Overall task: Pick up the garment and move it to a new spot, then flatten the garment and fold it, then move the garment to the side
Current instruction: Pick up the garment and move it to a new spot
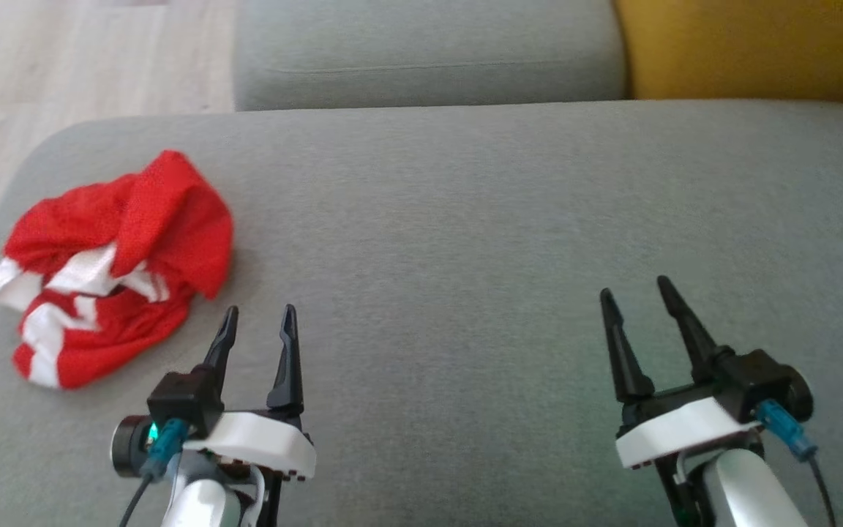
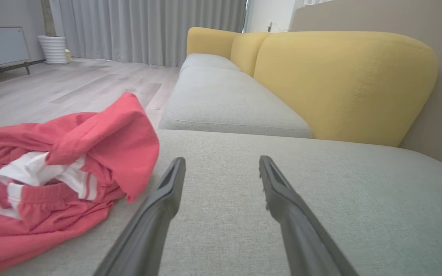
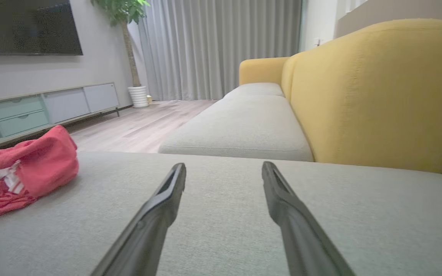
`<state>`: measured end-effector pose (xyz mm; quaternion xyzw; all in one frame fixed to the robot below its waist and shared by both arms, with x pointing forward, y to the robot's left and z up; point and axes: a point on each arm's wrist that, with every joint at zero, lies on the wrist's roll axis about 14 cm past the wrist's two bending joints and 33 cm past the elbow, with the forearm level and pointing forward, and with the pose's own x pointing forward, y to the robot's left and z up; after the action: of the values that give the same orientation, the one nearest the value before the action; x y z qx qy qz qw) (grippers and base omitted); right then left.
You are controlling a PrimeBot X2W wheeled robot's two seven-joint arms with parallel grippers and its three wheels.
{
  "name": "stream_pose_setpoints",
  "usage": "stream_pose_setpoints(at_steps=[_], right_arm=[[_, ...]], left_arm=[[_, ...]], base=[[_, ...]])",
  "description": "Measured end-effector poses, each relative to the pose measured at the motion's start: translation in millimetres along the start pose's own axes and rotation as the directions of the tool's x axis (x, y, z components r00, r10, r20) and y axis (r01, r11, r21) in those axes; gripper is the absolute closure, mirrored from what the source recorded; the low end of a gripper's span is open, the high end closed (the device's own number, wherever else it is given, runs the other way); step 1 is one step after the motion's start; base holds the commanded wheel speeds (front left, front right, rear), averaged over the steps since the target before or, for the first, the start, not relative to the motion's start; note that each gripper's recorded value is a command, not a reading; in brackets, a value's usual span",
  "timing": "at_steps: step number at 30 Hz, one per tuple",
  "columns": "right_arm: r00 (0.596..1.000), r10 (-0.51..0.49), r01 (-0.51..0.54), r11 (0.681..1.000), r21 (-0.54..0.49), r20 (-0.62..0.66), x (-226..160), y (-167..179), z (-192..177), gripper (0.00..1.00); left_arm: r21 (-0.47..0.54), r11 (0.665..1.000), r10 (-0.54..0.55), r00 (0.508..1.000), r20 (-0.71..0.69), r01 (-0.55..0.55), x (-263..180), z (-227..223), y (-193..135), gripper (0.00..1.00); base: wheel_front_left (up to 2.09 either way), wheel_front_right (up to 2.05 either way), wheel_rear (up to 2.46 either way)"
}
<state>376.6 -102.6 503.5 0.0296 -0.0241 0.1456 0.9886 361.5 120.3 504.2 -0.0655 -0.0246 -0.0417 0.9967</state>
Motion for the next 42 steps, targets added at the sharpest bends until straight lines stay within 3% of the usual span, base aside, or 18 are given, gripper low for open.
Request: stream_pose_setpoints(at_steps=[13, 22, 26, 31, 42], right_arm=[[0.97, 0.245, -0.245, 0.969, 0.019, -0.008, 26.0, 79.9, -3.3, 0.0], [0.911, 0.412, -0.411, 0.911, 0.042, -0.024, 31.5, 139.1, -10.2, 0.0], [0.874, 0.485, -0.483, 0.874, 0.047, -0.024, 32.3, 166.4, -10.1, 0.0], [0.858, 0.513, -0.511, 0.858, 0.053, -0.026, 31.0, 177.1, -10.9, 0.0], [0.871, 0.489, -0.486, 0.872, 0.066, -0.043, 28.6, 167.2, -17.4, 0.0]], left_arm=[[0.002, 0.973, 0.23, 0.971, 0.059, -0.23, -40.6, 19.5, 69.8, 0.0], [-0.002, 0.913, 0.407, 0.907, 0.105, -0.409, -85.5, 32.6, 119.2, 0.0], [-0.011, 0.869, 0.493, 0.863, 0.112, -0.495, -112.9, 33.5, 141.3, 0.0], [-0.015, 0.853, 0.52, 0.848, 0.099, -0.522, -125.2, 28.7, 145.7, 0.0], [-0.006, 0.853, 0.52, 0.847, 0.109, -0.523, -117.5, 33.0, 151.8, 0.0]], base=[[0.0, 0.0, 0.0], [0.0, 0.0, 0.0], [0.0, 0.0, 0.0], [0.0, 0.0, 0.0], [0.0, 0.0, 0.0]])
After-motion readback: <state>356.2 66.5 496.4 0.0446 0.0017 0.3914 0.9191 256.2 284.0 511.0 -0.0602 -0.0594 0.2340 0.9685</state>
